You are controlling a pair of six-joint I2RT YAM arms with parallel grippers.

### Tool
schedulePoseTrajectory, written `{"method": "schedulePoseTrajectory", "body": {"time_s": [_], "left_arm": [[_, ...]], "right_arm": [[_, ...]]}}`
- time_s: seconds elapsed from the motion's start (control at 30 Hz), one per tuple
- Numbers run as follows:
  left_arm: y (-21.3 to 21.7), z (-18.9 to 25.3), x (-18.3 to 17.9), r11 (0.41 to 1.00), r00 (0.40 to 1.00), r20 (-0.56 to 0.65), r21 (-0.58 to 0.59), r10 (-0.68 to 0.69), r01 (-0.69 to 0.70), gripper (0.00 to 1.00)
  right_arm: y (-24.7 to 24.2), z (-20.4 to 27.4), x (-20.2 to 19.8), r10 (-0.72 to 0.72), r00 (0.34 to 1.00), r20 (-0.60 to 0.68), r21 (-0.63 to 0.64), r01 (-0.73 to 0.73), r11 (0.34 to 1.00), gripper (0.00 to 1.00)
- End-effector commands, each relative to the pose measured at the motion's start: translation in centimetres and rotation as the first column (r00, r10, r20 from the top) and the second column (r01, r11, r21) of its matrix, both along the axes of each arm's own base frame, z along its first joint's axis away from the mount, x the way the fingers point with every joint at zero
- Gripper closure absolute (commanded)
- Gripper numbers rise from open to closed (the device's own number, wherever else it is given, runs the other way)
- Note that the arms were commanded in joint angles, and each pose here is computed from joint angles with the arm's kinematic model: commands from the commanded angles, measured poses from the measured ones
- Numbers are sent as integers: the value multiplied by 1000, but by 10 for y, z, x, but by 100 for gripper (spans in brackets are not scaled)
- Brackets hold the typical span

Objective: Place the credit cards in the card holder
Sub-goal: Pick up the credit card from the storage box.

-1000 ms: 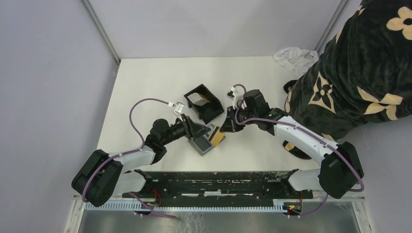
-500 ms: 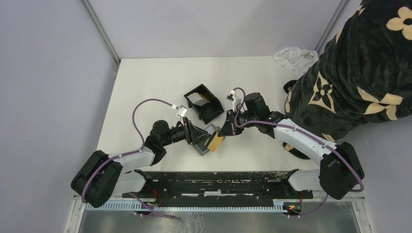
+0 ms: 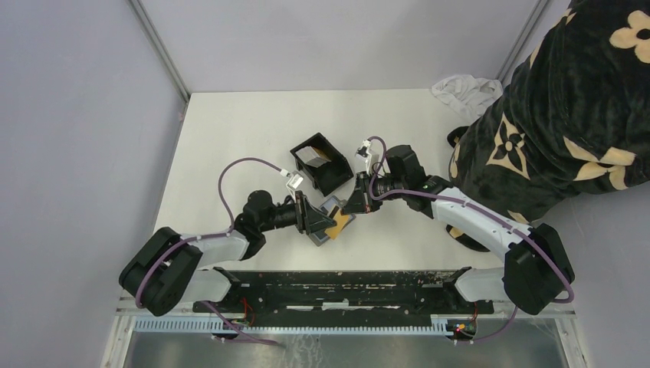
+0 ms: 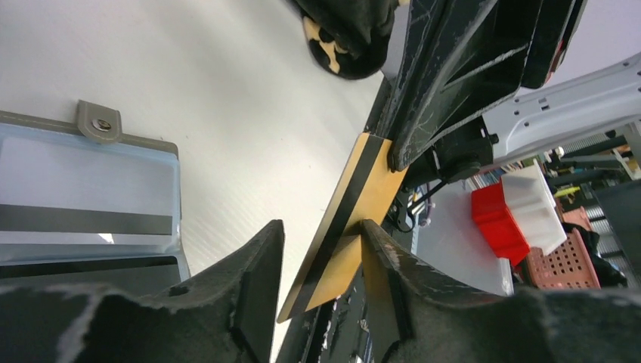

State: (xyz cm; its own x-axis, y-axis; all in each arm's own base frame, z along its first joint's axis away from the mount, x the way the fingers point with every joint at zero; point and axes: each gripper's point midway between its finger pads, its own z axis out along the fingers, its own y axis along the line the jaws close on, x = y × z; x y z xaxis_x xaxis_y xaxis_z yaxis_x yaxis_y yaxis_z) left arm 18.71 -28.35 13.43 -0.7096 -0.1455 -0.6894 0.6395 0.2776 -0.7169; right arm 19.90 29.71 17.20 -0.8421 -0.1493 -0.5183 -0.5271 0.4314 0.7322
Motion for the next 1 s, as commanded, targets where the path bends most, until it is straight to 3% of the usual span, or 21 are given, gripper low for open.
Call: {"method": "schedulePoseTrajectory", "body": {"time_s": [0.0,0.23,0.33,0.43,0.53,0.73,0.97], "left_arm": [[-8,12,-5,997,993,93,-32,-72,76,55],[-8,9,-6,996,993,88,-38,-78,81,89],[-7,6,-6,997,995,81,-47,-60,64,96],[-3,1,-2,998,998,55,-64,-4,8,97],[4,-9,4,994,996,-2,-72,85,-84,97],[17,-4,13,947,962,-91,-171,259,-271,97],[4,17,15,900,943,-150,-285,298,-330,97]], "right_arm": [[11,21,3,37,998,43,68,-39,997,99],[13,18,7,35,999,37,62,-37,997,99],[13,19,12,17,999,47,51,-19,999,96],[9,21,20,-27,996,90,31,25,999,74],[3,26,28,-99,984,151,31,95,995,62],[-10,18,40,-211,953,216,34,208,977,59],[-8,-13,37,-241,953,185,63,233,970,59]]}}
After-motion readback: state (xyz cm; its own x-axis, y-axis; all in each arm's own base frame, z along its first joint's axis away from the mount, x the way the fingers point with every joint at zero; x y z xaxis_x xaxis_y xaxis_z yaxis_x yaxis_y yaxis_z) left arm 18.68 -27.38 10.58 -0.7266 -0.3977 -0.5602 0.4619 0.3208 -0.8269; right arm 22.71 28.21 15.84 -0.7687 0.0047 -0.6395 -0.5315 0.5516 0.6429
